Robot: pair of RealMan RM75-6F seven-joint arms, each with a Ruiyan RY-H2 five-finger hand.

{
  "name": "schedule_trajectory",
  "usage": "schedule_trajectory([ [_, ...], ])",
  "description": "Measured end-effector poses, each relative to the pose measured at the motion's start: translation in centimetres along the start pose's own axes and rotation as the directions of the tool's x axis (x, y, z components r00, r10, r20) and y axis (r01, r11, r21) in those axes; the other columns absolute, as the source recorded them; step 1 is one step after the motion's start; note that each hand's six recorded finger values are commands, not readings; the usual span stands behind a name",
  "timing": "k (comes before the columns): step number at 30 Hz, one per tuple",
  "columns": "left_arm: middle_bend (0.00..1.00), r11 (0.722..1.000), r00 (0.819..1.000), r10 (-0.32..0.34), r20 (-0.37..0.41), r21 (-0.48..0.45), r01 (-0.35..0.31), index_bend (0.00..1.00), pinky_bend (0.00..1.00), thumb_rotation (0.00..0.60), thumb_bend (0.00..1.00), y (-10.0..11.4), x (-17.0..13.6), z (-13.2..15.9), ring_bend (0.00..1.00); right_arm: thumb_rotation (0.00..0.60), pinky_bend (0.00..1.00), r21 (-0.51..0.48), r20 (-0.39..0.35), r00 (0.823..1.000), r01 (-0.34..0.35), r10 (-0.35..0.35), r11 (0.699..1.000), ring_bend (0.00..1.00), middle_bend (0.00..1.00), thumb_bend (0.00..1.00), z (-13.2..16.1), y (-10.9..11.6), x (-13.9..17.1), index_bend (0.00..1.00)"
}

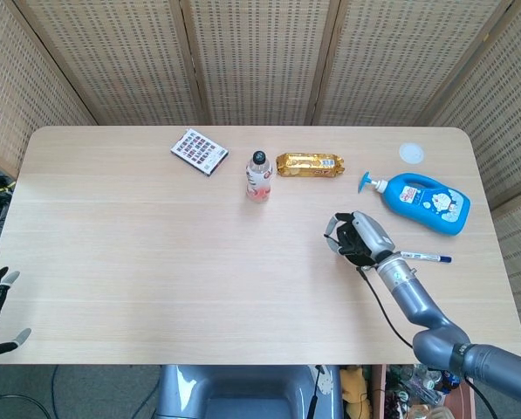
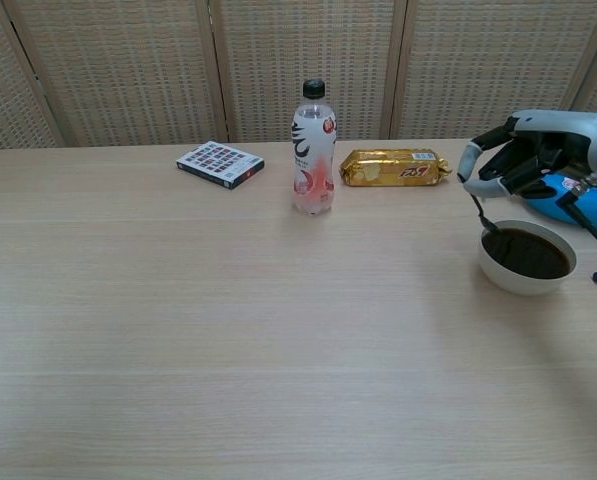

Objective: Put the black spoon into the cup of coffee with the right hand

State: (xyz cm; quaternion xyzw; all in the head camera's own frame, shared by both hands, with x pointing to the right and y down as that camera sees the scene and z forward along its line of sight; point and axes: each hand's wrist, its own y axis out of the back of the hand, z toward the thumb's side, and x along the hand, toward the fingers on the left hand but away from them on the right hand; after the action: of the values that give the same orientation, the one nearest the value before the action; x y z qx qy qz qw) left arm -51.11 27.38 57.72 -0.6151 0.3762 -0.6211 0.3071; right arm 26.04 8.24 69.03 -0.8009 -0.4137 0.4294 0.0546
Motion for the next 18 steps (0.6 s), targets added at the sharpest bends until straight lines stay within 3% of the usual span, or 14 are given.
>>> schedule_trajectory([
  [18, 0.00, 1.000, 1.000, 0.001, 0.008, 0.006, -0.001, 0.00, 0.00, 0.600, 0.23, 0.2, 0.1, 0.5, 0.00, 0.600, 0.95, 0.059, 0.108, 0.994, 0.023, -0.029, 0.998, 0.94, 0.91, 0.64, -5.6, -0.2, -0.8, 0.70],
])
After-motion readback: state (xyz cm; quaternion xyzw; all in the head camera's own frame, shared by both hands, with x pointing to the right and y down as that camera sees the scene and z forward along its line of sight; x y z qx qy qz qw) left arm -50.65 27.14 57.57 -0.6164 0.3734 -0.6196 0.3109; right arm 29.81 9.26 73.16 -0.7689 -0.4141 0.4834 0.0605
